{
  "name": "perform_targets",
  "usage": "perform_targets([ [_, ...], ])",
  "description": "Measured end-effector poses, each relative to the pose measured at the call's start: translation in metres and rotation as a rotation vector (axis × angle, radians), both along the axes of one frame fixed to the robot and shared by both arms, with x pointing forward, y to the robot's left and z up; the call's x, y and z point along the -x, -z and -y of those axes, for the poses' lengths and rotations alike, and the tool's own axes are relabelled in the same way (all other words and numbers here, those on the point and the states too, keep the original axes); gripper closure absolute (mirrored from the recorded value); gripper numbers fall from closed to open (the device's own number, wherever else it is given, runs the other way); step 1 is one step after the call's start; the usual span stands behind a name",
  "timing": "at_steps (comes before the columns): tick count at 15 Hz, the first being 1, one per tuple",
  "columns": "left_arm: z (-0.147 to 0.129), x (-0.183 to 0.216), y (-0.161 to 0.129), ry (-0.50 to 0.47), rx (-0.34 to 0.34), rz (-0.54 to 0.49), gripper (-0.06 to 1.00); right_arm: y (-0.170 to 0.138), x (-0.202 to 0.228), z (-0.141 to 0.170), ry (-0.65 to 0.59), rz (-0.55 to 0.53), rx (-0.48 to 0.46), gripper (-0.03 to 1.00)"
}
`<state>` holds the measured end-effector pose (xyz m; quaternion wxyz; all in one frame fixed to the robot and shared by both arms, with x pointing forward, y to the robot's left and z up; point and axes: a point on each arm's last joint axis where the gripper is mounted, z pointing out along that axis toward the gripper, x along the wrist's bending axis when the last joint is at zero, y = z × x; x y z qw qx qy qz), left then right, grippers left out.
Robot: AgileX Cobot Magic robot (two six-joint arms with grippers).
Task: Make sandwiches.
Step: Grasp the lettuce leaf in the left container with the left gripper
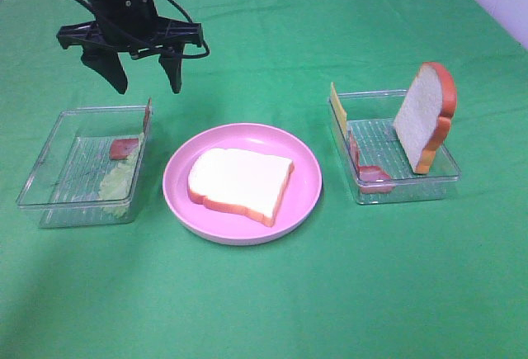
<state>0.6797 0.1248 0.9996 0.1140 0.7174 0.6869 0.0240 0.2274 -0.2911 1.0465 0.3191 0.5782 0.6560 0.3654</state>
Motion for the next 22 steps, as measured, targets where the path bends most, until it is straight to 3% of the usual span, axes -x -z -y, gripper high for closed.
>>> perform_targets([
  [3,-0.006,0.016,-0.014,0.009,0.000,-0.005,0.26,0.000,0.000,0.000,0.000,0.000,0.000,0.19],
  [6,-0.019,0.052,-0.014,-0.021,-0.022,-0.088,0.26,0.000,0.000,0.000,0.000,0.000,0.000,0.19],
  [11,-0.028,0.075,0.015,-0.062,-0.065,-0.216,0.25,0.000,0.000,0.000,0.000,0.000,0.000,0.19],
  [18,-0.004,0.071,0.058,-0.023,-0.076,-0.218,0.25,0.000,0.000,0.000,0.000,0.000,0.000,0.19],
  [22,-0.007,0.067,0.060,-0.046,-0.112,-0.189,0.29,0.000,0.000,0.000,0.000,0.000,0.000,0.19],
])
